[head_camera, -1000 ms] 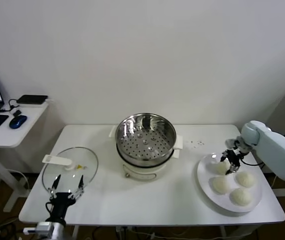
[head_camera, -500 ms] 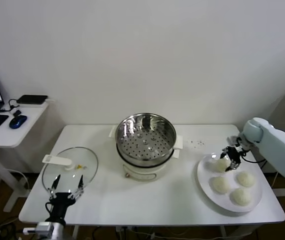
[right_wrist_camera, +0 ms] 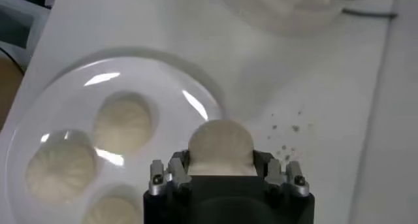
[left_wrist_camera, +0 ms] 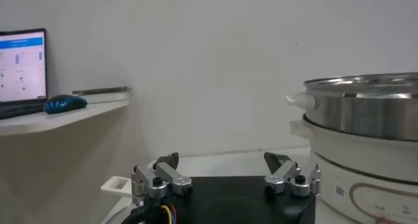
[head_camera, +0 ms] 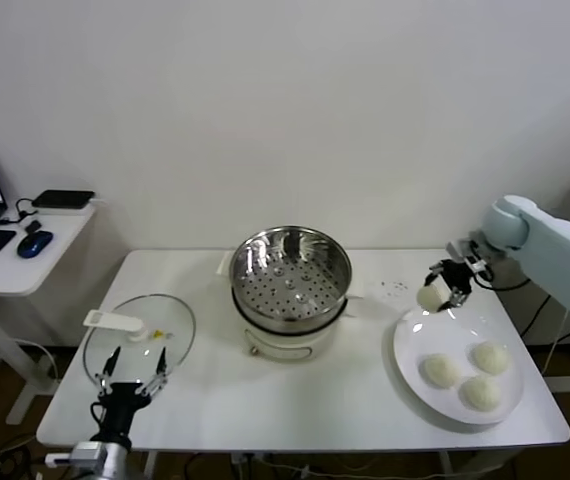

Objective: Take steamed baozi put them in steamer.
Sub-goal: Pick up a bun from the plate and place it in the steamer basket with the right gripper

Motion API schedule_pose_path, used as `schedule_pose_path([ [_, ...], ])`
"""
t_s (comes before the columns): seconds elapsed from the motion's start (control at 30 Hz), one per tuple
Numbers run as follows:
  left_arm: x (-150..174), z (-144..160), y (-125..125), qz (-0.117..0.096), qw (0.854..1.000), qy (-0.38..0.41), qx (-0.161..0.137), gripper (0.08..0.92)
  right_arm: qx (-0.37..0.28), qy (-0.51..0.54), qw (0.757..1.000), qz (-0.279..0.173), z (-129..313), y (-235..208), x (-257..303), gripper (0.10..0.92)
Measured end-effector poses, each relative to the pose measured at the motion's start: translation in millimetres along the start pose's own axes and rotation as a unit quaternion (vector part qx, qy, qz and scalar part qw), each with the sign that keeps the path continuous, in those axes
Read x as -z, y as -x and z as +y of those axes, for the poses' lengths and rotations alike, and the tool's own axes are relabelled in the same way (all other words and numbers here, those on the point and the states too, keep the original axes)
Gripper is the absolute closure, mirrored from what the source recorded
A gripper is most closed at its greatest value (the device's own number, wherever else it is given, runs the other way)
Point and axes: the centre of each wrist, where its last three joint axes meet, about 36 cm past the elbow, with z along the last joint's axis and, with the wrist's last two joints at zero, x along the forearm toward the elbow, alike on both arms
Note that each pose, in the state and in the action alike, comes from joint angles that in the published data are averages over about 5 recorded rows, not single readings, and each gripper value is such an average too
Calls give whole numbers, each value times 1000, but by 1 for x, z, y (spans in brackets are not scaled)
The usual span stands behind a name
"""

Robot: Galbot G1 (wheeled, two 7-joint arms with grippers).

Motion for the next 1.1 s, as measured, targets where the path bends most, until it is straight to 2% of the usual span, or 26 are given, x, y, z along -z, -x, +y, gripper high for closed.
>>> schedule_pose_path([
  [0.3,4,-1,-1,-3,1000,2,-3,177,-27,-107,994,13,-53,-51,63,377],
  [0.5,6,-1,-1,-4,1000,3,-3,177,-36,-184,982,28,-84,-65,107,377],
  [0.73,8,-1,1,-7,1000,4,-4,177,-35,-275,959,55,-119,-57,158,377],
  [1.1,11,3,0,-9,1000,10,-4,177,-25,-383,920,84,-155,-7,225,377],
])
